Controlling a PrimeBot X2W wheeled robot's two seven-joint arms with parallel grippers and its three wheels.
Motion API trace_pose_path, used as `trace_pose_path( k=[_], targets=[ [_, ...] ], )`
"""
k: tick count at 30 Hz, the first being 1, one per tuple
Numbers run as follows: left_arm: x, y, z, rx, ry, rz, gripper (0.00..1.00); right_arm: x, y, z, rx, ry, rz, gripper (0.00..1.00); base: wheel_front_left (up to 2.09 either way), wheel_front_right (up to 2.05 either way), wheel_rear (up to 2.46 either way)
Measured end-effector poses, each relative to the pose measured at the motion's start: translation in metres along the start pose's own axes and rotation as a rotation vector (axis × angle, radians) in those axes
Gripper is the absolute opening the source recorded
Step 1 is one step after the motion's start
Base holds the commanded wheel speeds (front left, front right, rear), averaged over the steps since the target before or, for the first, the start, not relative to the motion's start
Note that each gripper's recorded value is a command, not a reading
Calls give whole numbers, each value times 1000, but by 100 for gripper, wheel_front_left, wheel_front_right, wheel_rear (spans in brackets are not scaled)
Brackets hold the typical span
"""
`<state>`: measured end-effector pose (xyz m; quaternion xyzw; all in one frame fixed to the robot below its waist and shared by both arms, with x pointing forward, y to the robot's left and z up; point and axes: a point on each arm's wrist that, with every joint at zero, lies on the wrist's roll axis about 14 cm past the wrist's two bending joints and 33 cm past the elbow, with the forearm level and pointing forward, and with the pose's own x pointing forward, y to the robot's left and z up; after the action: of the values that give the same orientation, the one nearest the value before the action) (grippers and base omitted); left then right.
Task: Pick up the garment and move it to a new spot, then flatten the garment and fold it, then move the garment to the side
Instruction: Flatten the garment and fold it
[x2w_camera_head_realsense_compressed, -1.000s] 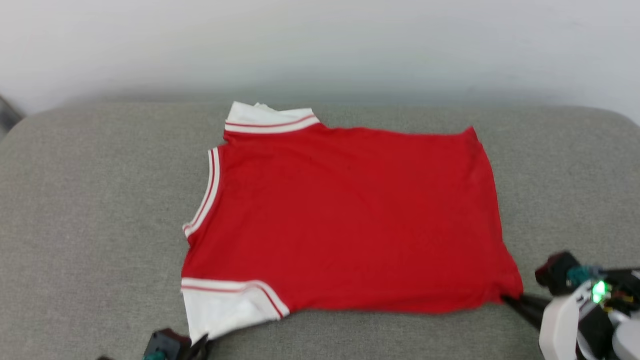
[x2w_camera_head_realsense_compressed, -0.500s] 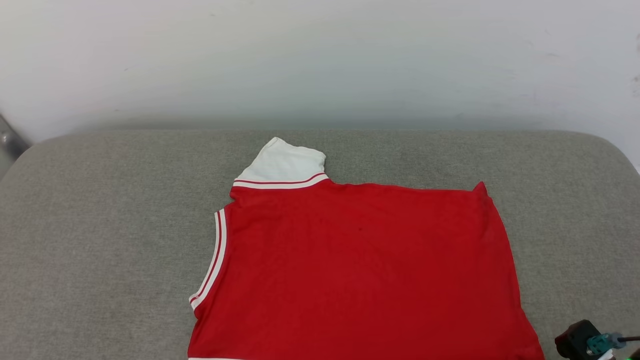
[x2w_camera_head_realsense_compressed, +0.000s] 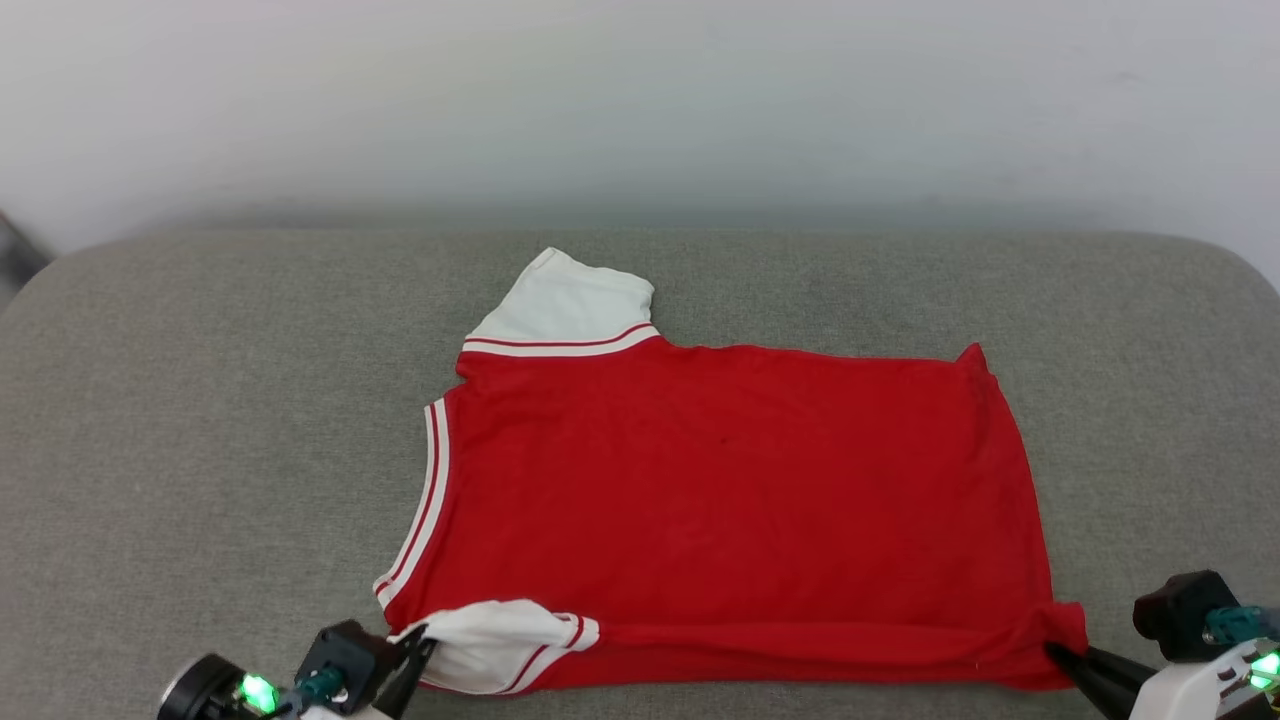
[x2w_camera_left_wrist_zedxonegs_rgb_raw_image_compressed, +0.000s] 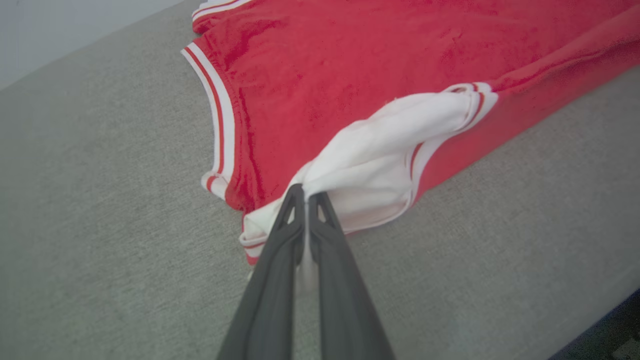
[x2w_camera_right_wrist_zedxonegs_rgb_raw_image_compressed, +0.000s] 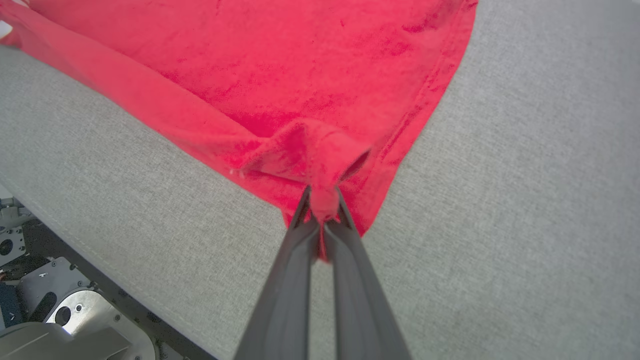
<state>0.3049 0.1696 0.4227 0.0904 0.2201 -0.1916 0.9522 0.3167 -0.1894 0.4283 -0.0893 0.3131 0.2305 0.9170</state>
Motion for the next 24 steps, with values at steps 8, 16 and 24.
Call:
trace_pose_path(
  k=[8,16,24],
  targets=[
    [41,21,40,148,-34,-40,0,7,-12,25,15,-49,-34,0,0,0,0],
    [83,31,50,222,-8,-84,0,24,-29,32,22,-26,-58,0,0,0,0],
    [122,43,41,243,46,-108,0,56,-41,24,38,47,-46,0,0,0,0]
  ],
)
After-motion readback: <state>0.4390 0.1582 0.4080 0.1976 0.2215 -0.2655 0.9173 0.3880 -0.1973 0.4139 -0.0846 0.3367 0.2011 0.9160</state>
